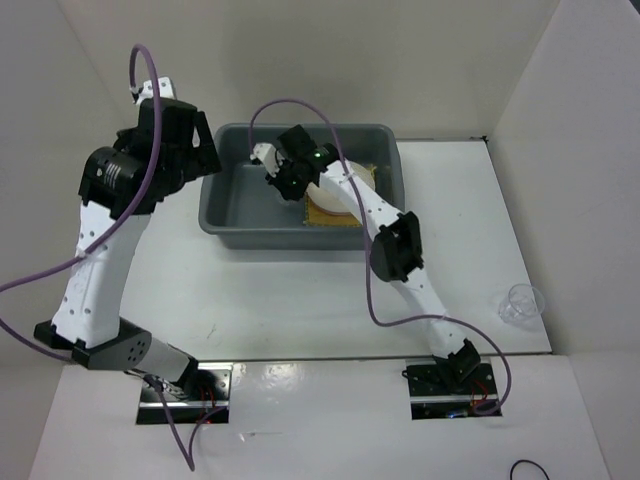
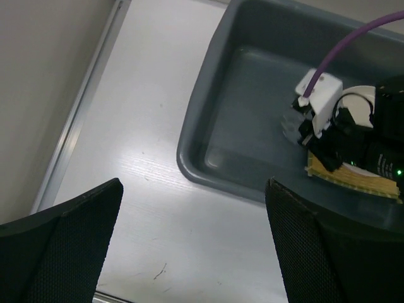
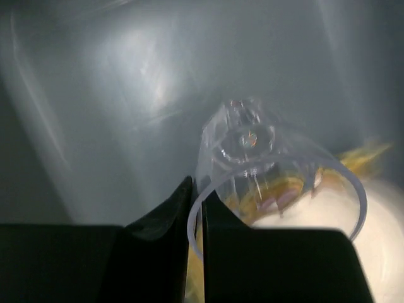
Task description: Place the mixed dishes into the plastic bin
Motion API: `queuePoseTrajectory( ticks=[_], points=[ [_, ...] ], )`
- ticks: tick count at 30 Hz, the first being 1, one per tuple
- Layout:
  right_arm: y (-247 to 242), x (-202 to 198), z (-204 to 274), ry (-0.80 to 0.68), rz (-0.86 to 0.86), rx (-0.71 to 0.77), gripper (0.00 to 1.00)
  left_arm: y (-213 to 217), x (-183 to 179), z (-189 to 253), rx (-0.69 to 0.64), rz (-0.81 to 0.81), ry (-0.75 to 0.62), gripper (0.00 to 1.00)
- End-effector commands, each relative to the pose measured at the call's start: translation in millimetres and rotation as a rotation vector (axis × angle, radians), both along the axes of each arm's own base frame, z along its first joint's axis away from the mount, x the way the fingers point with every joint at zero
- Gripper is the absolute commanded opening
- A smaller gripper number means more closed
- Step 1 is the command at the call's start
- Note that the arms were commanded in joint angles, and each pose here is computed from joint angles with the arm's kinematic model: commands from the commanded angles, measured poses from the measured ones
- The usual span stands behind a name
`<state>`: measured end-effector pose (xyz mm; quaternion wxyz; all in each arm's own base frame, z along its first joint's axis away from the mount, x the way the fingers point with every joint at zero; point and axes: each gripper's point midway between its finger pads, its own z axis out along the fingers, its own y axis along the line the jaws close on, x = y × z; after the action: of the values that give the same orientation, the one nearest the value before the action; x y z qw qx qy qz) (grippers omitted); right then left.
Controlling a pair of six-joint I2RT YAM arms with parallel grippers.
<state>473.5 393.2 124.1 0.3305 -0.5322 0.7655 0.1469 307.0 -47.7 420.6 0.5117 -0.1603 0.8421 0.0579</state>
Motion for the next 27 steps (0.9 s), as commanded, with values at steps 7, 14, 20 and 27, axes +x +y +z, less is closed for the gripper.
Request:
queuePoseTrajectory(
  ticks=[7, 14, 20, 27],
  points=[
    [46, -7, 10, -0.128, 0.052, 0.019, 0.01, 21, 21, -44, -0.02, -0.012, 0.123, 0.99],
    [40, -3, 3, -0.102, 0.054, 0.023, 0.23, 18, 30, -56, -0.026, -0.03, 0.149, 0.99],
    [55, -20, 70, -0.115, 0.058, 0.181, 0.71, 15, 34, -54, -0.034, -0.038, 0.138, 0.99],
    [-40, 24, 225, -0.347, -0.336, 0.353, 0.91, 14, 39, -52, -0.044, -0.021, 0.131, 0.99]
  ],
)
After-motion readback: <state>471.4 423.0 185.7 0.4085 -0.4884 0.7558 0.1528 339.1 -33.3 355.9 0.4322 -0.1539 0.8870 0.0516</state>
